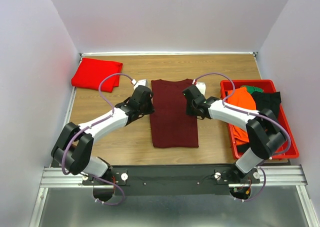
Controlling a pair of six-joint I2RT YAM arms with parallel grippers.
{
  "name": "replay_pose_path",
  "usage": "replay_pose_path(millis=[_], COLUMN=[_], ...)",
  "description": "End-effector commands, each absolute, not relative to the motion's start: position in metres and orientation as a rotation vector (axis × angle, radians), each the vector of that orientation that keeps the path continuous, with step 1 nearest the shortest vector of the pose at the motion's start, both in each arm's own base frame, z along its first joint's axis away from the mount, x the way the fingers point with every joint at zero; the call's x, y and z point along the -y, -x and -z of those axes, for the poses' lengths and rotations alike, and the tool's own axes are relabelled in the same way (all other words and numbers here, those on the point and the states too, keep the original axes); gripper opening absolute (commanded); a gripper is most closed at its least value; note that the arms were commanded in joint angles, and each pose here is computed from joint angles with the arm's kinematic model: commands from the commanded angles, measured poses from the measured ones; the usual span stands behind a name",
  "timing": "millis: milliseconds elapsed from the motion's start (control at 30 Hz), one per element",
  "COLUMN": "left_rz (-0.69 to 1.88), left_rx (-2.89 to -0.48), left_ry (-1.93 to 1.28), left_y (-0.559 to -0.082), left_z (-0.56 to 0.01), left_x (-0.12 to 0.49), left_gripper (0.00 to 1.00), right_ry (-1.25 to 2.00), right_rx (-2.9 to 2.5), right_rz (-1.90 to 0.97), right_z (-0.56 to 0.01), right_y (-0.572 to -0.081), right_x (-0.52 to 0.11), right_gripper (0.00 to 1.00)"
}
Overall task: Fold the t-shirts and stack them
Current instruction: Fold the tshirt
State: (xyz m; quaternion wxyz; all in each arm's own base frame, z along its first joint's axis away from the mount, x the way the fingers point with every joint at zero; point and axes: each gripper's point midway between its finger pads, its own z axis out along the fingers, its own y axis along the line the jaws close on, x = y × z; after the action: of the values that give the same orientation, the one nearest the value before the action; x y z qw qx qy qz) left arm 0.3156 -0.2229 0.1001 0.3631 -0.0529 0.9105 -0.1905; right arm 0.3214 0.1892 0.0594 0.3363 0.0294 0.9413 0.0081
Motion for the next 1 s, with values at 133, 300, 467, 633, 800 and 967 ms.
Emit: replay_pose_path(millis=[133, 300, 467, 633, 800, 967], left_rz=[0.385, 0.353, 0.335, 0.354, 0.415, 0.446], left_rx=[-2.36, -2.402, -2.425, -2.423, -2.401, -2.383], left_ry=[0.172, 0.19, 0.192, 0.185, 0.166, 0.142], left_y=[-0.326, -0.33, -0.33, -0.335, -0.339, -0.341], left_z=[-0.075, -0.055, -0.043, -0.038, -0.045, -0.054], left_x=[0.206, 0.206, 0.206, 0.21, 0.22, 0.226], left_gripper=[0.45, 0.45, 0.45, 0.45, 0.38, 0.21], right_ry=[-0.036, -0.023, -0.028, -0.03, -0.029, -0.036], right_rx=[-2.42, -2.435, -2.436, -2.435, -2.442, -2.442], right_rz=[-0.035, -0.03, -0.033, -0.038, -0.031, -0.047], right_z=[-0.059, -0.052, -0.05, -0.049, -0.045, -0.044], right_y=[-0.34, -0.342, -0.343, -0.345, -0.346, -0.347], right_x=[-0.195, -0.195, -0.193, -0.194, -0.192, -0.194], right_gripper=[0.49, 0.49, 0.49, 0.49, 0.49, 0.41])
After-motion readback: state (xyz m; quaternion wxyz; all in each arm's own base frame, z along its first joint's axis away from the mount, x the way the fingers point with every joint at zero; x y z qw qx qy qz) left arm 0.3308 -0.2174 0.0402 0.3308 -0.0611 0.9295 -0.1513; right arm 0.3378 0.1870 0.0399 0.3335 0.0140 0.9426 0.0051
